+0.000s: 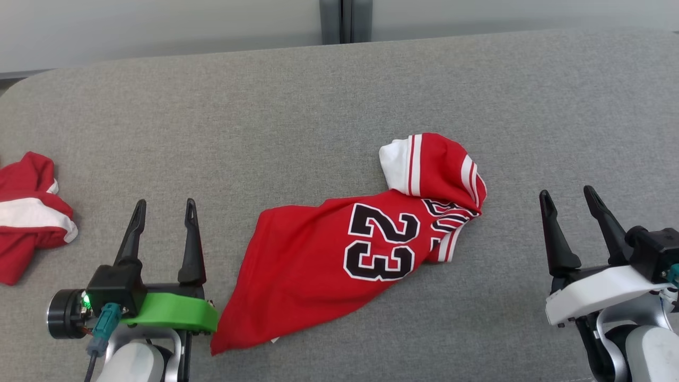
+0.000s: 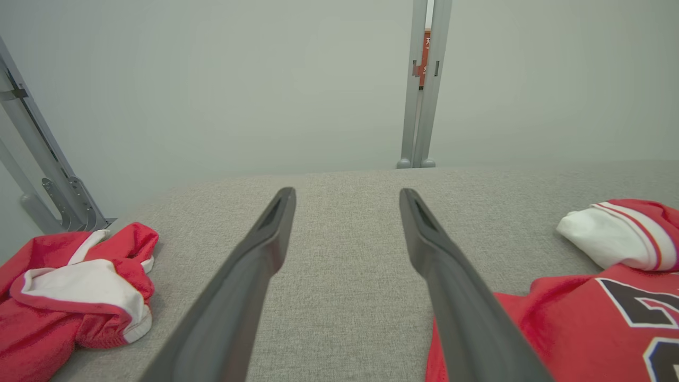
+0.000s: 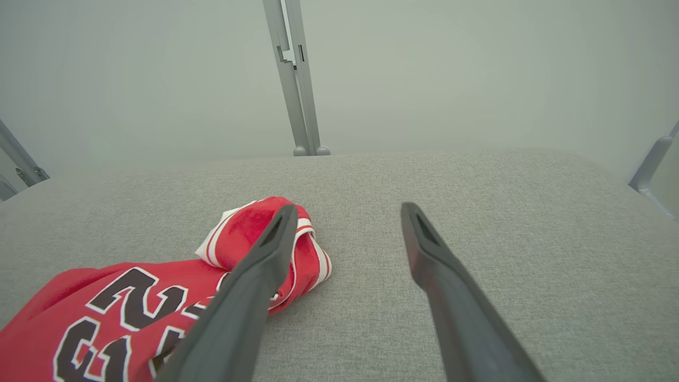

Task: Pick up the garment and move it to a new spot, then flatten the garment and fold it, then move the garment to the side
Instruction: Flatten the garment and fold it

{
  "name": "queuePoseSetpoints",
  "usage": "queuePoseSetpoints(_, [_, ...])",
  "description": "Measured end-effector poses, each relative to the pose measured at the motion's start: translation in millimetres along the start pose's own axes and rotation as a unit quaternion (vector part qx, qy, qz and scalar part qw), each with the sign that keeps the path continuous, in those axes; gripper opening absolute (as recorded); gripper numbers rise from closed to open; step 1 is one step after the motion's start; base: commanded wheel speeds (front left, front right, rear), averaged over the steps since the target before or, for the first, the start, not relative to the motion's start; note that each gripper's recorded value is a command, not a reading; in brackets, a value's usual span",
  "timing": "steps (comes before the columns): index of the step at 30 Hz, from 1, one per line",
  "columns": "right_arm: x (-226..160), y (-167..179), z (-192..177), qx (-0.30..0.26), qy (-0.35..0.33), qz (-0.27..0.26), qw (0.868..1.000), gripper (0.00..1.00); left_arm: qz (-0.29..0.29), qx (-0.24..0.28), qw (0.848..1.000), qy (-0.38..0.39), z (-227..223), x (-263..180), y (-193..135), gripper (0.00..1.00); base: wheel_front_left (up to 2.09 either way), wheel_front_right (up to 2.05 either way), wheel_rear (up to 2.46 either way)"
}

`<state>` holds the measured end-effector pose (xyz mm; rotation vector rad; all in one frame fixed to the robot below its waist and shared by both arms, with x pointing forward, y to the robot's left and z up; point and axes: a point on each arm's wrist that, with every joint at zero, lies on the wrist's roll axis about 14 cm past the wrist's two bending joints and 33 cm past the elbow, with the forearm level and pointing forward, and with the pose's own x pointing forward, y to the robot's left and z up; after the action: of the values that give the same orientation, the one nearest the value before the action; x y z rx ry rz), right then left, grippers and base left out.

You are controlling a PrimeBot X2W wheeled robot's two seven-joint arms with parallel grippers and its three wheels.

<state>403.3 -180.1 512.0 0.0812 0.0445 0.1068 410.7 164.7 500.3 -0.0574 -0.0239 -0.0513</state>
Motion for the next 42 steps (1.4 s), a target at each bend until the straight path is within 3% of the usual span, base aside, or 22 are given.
queuePoseSetpoints(6, [21, 7, -15, -0.015, 0.035, 0.026, 0.999, 1.0, -0.008, 0.0, 1.0, -0.014, 6, 14, -5, 1.0, 0.0, 0.0, 0.0])
queuePoseSetpoints(17, [73, 41, -89, -0.012, 0.146, 0.097, 0.984, 1.0, 0.009, 0.0, 1.0, 0.002, -13, 33, 5, 1.0, 0.0, 0.0, 0.0])
queuePoseSetpoints(18, [77, 44, -93, -0.01, 0.151, 0.102, 0.983, 0.47, 0.011, 0.002, 1.0, 0.005, -15, 33, 7, 1.0, 0.0, 0.0, 0.0])
queuePoseSetpoints(20, [81, 49, -98, -0.002, 0.156, 0.109, 0.982, 0.0, 0.014, 0.004, 1.0, 0.01, -19, 32, 10, 1.0, 0.0, 0.0, 0.0])
queuePoseSetpoints(25, [87, 43, -81, 0.027, 0.108, 0.095, 0.989, 0.0, 0.014, 0.006, 1.0, 0.01, -20, 33, 10, 1.0, 0.0, 0.0, 0.0])
queuePoseSetpoints(31, [66, 13, -58, 0.096, 0.038, 0.021, 0.994, 0.0, 0.004, 0.003, 1.0, 0.002, -15, 35, 2, 1.0, 0.0, 0.0, 0.0])
queuePoseSetpoints(38, [0, -35, -93, 0.158, 0.064, -0.094, 0.981, 0.0, 0.0, -0.002, 1.0, 0.0, -14, 32, -3, 1.0, 0.0, 0.0, 0.0])
queuePoseSetpoints(42, [-29, -36, -123, 0.199, 0.099, -0.121, 0.967, 0.0, 0.002, -0.006, 1.0, 0.007, -17, 28, -4, 1.0, 0.0, 0.0, 0.0])
